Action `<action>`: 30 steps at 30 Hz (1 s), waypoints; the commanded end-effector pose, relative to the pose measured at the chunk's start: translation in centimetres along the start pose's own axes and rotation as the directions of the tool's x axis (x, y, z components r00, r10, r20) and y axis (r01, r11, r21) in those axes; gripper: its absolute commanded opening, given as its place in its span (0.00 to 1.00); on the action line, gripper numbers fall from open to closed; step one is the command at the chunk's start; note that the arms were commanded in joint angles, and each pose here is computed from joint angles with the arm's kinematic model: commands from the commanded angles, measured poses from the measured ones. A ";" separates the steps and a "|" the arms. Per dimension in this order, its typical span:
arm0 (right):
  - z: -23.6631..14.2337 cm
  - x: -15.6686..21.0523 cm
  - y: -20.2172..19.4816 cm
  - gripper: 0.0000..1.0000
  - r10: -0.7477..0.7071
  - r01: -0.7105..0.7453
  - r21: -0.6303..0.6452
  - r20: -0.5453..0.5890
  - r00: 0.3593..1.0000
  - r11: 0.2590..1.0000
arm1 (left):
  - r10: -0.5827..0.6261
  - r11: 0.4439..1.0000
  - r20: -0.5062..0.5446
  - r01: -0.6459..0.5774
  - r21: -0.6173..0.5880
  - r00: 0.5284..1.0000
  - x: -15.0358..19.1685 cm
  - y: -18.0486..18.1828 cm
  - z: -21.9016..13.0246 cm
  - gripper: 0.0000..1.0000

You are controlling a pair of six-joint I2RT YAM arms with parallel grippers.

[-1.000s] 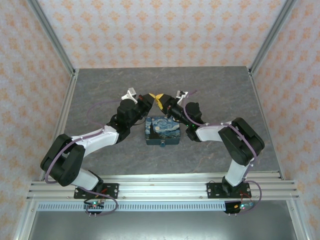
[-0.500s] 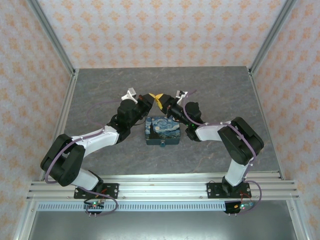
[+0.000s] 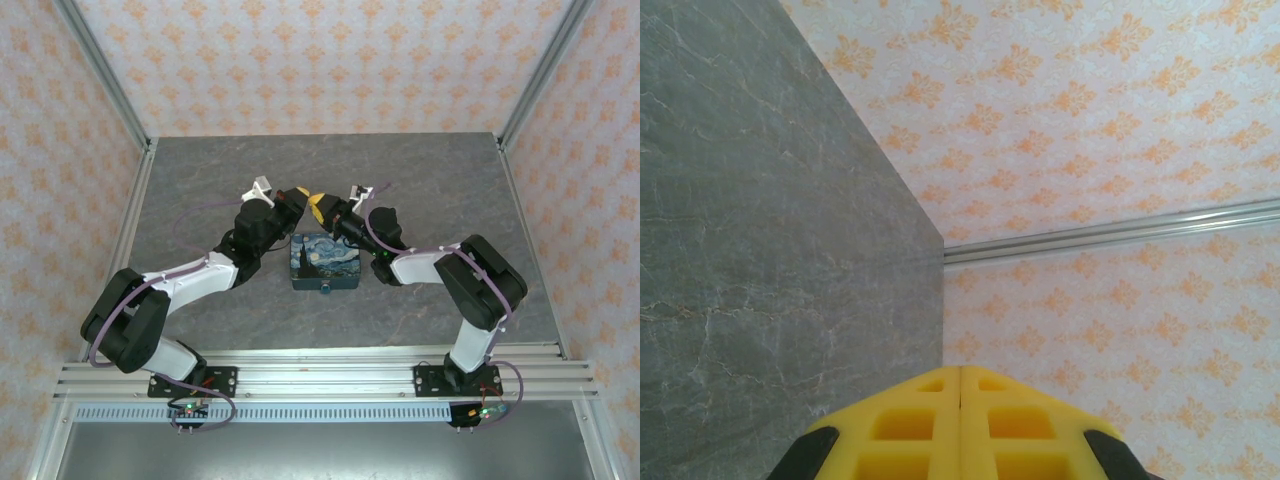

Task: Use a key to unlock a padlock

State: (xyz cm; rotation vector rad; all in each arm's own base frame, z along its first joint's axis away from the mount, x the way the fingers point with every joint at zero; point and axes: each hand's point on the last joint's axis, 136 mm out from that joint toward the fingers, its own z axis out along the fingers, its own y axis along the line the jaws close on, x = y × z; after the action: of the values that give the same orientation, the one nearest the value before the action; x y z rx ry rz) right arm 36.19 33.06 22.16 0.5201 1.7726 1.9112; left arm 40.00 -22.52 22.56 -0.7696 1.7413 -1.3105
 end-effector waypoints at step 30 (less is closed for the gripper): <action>0.5 0.4 1.5 0.39 -0.030 0.029 -0.043 -0.020 0.999 0.999 | 0.005 1.000 0.064 -0.007 0.023 0.998 -1.0 -1.0 -2.0 0.00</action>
State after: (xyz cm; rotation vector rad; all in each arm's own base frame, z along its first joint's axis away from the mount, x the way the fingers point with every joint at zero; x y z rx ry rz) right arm 35.75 33.33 21.84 0.5098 1.7871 1.9124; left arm 38.82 -21.47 22.61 -0.7874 1.7253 -1.2870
